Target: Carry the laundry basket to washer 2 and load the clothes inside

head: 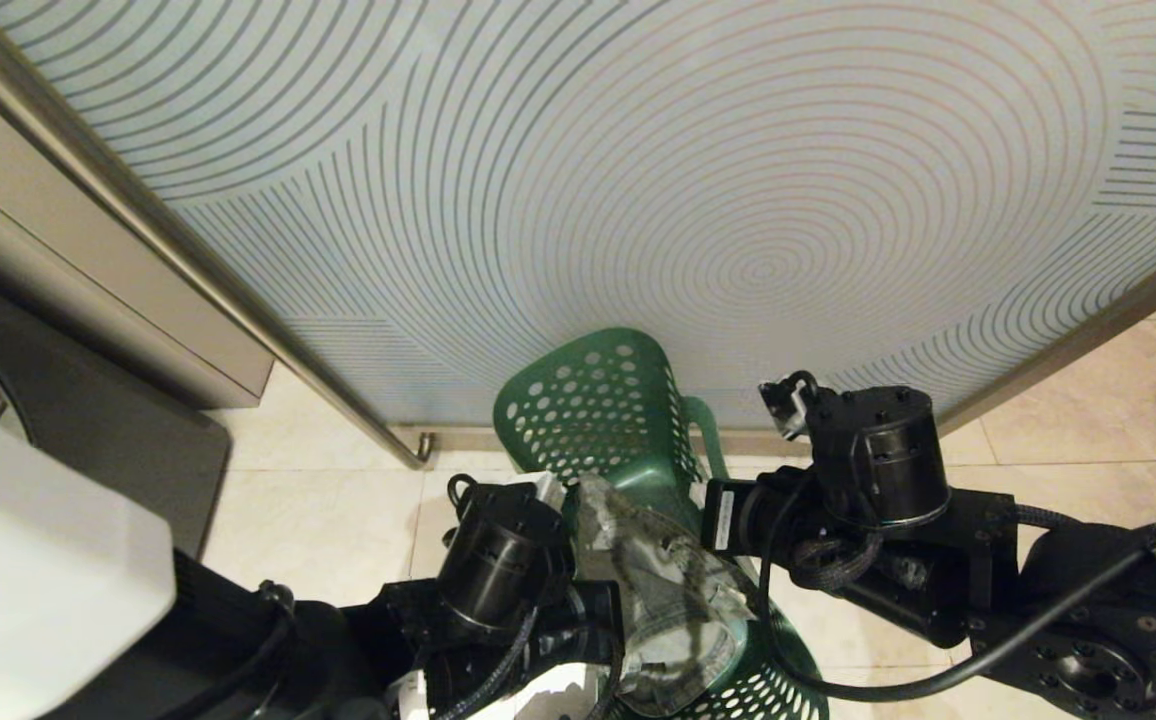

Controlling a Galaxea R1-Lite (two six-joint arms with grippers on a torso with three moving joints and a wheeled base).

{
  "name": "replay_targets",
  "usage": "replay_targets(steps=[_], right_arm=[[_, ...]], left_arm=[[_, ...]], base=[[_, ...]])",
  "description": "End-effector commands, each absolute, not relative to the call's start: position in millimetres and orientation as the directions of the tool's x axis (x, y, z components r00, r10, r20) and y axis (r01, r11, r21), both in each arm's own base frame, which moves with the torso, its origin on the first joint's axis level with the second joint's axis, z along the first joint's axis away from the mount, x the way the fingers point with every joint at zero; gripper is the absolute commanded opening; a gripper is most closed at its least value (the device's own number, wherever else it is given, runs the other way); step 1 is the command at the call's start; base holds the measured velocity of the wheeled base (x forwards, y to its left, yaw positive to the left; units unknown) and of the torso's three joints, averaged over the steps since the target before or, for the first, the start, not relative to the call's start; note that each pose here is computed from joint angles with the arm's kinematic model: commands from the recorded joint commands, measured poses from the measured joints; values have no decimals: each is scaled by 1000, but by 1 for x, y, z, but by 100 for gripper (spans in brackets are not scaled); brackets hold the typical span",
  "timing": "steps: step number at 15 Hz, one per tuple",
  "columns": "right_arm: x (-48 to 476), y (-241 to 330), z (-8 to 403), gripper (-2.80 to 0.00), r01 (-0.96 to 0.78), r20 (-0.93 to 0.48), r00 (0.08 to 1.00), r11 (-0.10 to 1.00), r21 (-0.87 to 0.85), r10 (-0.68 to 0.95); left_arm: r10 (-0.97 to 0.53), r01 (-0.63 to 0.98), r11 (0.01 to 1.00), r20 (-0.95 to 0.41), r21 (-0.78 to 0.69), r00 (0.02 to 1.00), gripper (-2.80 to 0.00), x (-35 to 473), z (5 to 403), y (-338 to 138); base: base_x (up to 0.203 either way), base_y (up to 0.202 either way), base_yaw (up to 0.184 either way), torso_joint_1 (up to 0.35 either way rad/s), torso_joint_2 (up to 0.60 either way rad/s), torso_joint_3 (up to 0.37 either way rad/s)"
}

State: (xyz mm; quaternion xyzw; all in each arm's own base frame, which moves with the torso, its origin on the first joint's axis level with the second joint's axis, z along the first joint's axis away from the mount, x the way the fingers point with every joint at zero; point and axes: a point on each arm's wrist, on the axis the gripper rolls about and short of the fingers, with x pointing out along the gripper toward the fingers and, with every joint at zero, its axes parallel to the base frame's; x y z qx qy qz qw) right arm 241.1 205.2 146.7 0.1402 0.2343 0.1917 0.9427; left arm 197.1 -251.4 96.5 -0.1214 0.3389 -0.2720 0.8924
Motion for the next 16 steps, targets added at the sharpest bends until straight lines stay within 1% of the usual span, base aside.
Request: replay_targets(steps=[1,6,10,16], right_arm=[[242,206,142,-280,-291,-399,814,890,351,423],[242,206,139,-280,-282,-421,807,897,341,414],[246,209,134,-280,-277,-432,803,899,339,410],[246,210,134,-280,-277,-430,805,899,339,409]], left_arm=[[-559,396,829,-553,-395,618,-280,198,91,-252],[-565,399,824,-541,-402,623,-280,197,95,-251],[-545,386,838,-551,-387,631,-280,197,91,-250],[-541,384,841,-556,-382,631,-280,198,89,-251]], base=[[0,0,0,0,0,0],[0,0,0,0,0,0],[0,0,0,1,2,10],[0,0,0,2,5,178]])
